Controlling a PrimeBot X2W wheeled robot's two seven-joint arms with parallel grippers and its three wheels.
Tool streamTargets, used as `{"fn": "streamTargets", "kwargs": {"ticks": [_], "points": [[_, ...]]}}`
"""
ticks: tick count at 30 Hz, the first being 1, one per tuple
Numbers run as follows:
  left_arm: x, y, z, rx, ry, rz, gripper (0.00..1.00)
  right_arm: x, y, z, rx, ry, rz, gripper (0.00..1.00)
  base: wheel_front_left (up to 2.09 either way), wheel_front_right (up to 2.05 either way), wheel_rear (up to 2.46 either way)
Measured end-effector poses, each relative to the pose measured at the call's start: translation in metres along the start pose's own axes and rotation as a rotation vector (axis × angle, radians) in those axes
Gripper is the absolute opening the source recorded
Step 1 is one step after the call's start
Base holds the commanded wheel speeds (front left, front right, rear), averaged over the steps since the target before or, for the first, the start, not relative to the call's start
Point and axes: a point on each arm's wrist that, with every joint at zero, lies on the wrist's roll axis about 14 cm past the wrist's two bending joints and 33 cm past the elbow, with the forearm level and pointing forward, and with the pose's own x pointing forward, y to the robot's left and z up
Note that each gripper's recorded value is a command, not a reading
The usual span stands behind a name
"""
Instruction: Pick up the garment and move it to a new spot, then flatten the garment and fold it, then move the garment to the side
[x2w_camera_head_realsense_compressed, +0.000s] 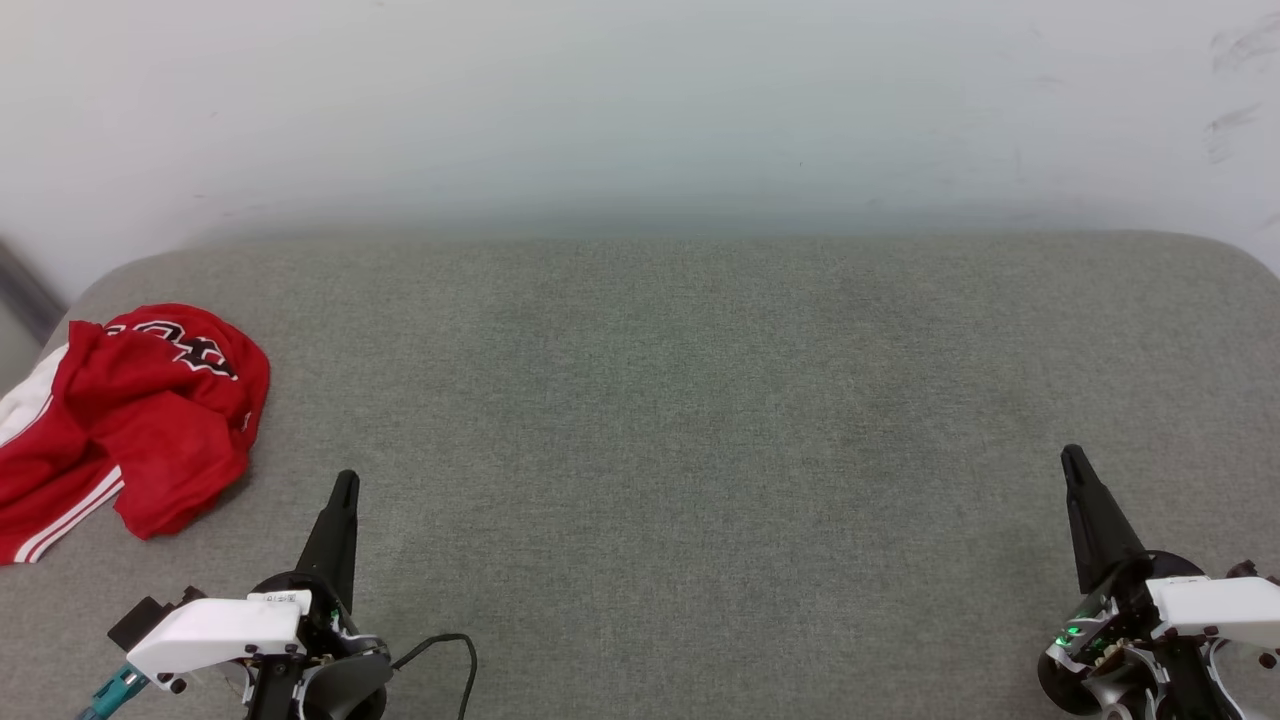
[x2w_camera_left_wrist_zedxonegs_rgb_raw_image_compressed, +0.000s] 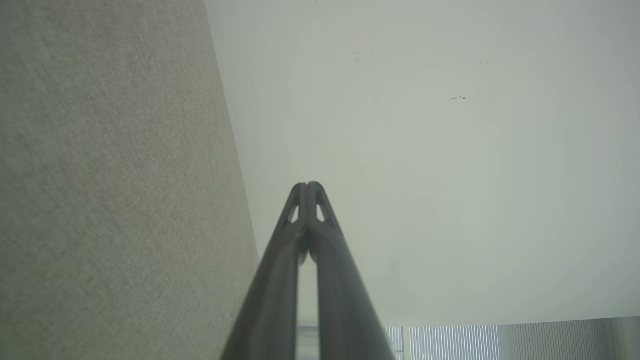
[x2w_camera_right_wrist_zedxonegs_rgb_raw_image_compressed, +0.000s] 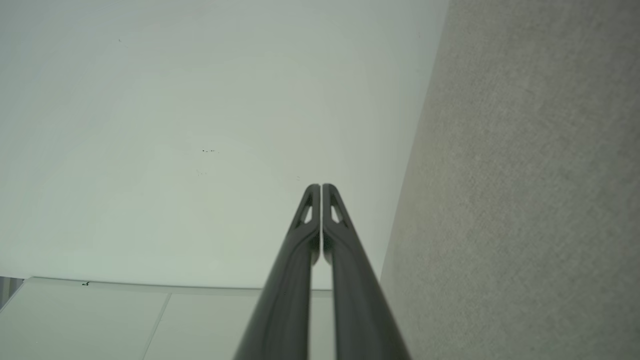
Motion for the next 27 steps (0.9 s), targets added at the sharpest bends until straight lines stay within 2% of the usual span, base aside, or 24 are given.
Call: {"fn": "streamTargets", "kwargs": {"ticks": [15, 16, 20, 27], "points": [[0.0, 0.0, 0.0, 0.0, 0.0, 0.0, 0.0, 0.0, 0.0, 0.0, 0.0, 0.0, 0.0, 0.0, 0.0, 0.0, 0.0], [0.0, 0.0, 0.0, 0.0, 0.0, 0.0, 1.0, 0.0, 0.0, 0.0, 0.0, 0.0, 0.0, 1.0, 0.0, 0.0, 0.0], [-0.008, 0.018, -0.002, -0.004, 0.002, 0.052, 1.0, -0.008, -0.018, 0.0, 0.003, -0.004, -0.052, 1.0, 0.0, 0.0, 0.0], [-0.006, 0.013, -0.013, 0.02, 0.014, 0.038, 1.0, -0.008, -0.014, -0.003, -0.023, -0.013, -0.041, 1.0, 0.0, 0.0, 0.0]]}}
